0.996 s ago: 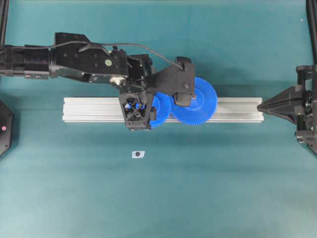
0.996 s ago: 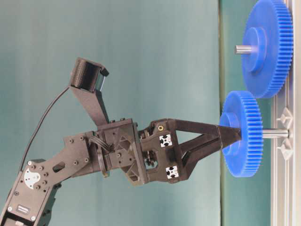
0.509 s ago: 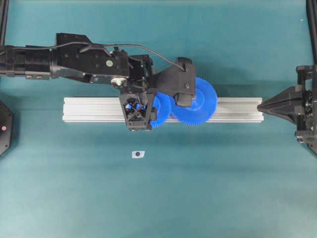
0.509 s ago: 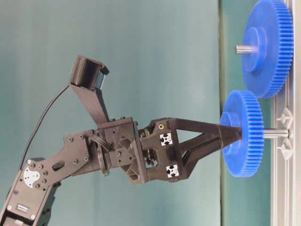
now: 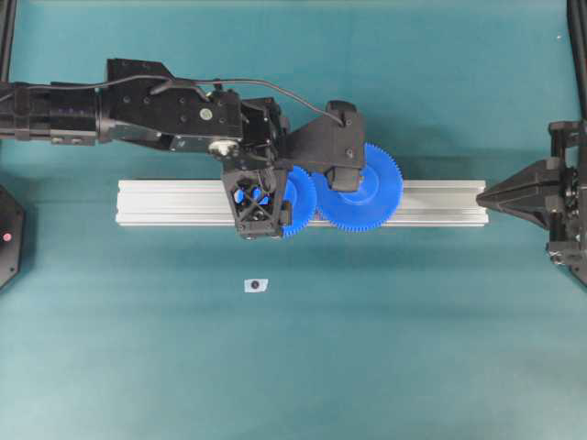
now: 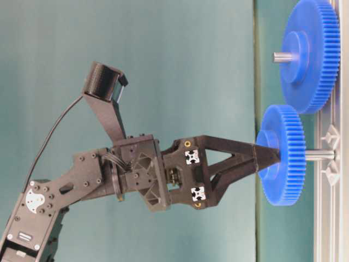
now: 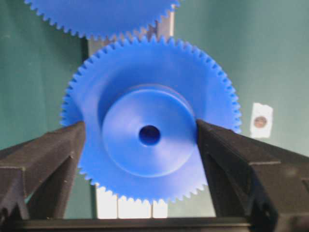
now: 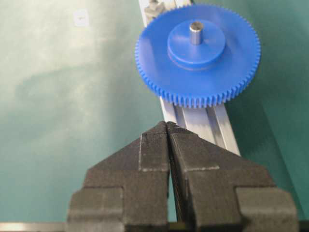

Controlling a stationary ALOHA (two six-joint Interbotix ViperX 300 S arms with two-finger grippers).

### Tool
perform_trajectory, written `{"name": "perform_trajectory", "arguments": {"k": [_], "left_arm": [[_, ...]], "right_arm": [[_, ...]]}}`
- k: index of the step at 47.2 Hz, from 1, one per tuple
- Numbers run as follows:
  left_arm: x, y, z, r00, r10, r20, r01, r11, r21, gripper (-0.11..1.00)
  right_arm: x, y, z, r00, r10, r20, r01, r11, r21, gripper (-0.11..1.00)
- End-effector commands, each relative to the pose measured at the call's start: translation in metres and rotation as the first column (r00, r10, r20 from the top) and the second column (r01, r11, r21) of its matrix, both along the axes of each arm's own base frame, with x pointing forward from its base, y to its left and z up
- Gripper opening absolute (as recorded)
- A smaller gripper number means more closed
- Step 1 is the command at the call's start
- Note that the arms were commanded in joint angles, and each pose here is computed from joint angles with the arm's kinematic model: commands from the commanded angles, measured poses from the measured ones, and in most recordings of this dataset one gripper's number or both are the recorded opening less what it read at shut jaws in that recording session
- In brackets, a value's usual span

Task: Find the location of the shaft and insert the small gear.
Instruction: 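Align the gear's bore with the shaft and push it on, then open the left gripper and release the gear on the shaft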

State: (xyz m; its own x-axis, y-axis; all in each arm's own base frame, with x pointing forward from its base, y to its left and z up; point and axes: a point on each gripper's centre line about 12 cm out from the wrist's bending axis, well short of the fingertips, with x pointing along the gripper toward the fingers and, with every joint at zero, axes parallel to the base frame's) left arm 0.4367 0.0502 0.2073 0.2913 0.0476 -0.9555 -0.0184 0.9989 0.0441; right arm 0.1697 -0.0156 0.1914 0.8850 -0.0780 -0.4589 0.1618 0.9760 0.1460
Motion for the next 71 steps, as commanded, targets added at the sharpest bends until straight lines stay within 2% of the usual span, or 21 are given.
{"name": "perform_trajectory", "arguments": {"k": [1,20,71], "left_arm": [[0.005,0.000,0.021,0.999,-0.004,0.054,0.004,1.000,0.010,0.86],[0.005,-0.004,0.036,0.999,-0.015,0.039,0.015,1.000,0.010,0.86],[0.004,-0.014,0.044,0.998,-0.041,0.057,0.040,0.999,0.014,0.86]], "right_arm": [[0.002,-0.001,0.003,1.000,-0.008,0.007,0.008,1.000,0.009,0.03],[0.002,-0.001,0.004,1.000,-0.008,0.011,0.008,1.000,0.007,0.03],[0.002,-0.001,0.003,1.000,-0.008,0.010,0.008,1.000,0.007,0.03]]}}
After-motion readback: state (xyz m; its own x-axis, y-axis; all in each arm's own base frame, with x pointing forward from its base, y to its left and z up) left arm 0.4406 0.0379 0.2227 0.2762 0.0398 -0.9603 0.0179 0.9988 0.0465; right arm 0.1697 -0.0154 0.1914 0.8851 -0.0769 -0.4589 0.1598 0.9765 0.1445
